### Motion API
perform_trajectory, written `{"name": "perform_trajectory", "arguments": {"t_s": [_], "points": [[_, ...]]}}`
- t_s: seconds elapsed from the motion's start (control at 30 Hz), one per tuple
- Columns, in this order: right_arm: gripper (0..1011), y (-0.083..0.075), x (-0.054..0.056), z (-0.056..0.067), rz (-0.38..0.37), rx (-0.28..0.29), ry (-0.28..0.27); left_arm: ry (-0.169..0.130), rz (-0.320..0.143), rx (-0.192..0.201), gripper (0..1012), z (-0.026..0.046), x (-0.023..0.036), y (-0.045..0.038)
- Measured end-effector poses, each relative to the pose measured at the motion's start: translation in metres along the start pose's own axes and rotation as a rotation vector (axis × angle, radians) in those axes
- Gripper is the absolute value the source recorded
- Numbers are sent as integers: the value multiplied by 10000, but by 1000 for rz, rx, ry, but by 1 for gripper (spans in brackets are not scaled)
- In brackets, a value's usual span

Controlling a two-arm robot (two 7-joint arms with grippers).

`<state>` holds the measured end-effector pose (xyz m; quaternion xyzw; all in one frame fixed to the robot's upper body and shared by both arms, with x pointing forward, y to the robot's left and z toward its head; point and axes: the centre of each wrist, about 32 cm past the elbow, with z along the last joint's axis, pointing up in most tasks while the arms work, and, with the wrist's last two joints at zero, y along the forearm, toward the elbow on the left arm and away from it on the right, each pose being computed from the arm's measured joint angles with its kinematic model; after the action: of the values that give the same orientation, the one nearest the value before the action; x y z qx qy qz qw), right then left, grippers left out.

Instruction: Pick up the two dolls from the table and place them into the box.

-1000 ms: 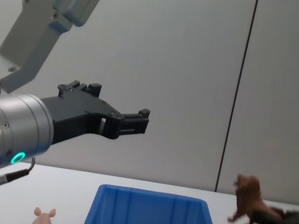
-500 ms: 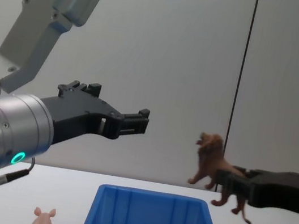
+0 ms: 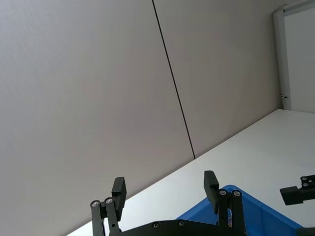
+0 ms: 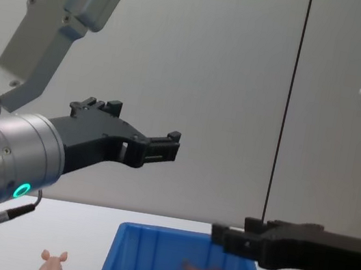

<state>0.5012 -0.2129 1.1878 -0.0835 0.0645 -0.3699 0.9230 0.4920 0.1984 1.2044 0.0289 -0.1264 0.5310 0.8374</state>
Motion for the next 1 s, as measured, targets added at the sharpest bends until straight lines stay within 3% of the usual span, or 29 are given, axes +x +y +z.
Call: {"name": "perform_trajectory", "arguments": {"t_s": [0.13,0.47,1.0], "points": [[752,11,-10,-18,-9,-6,4,0,0,0,1001,0,0,0],[999,-130,43,-78,-58,8,18,0,0,0,1001,0,0,0],[1001,-542,151,-216,-143,23,52,-1,0,3,1001,-1,0,2]]}}
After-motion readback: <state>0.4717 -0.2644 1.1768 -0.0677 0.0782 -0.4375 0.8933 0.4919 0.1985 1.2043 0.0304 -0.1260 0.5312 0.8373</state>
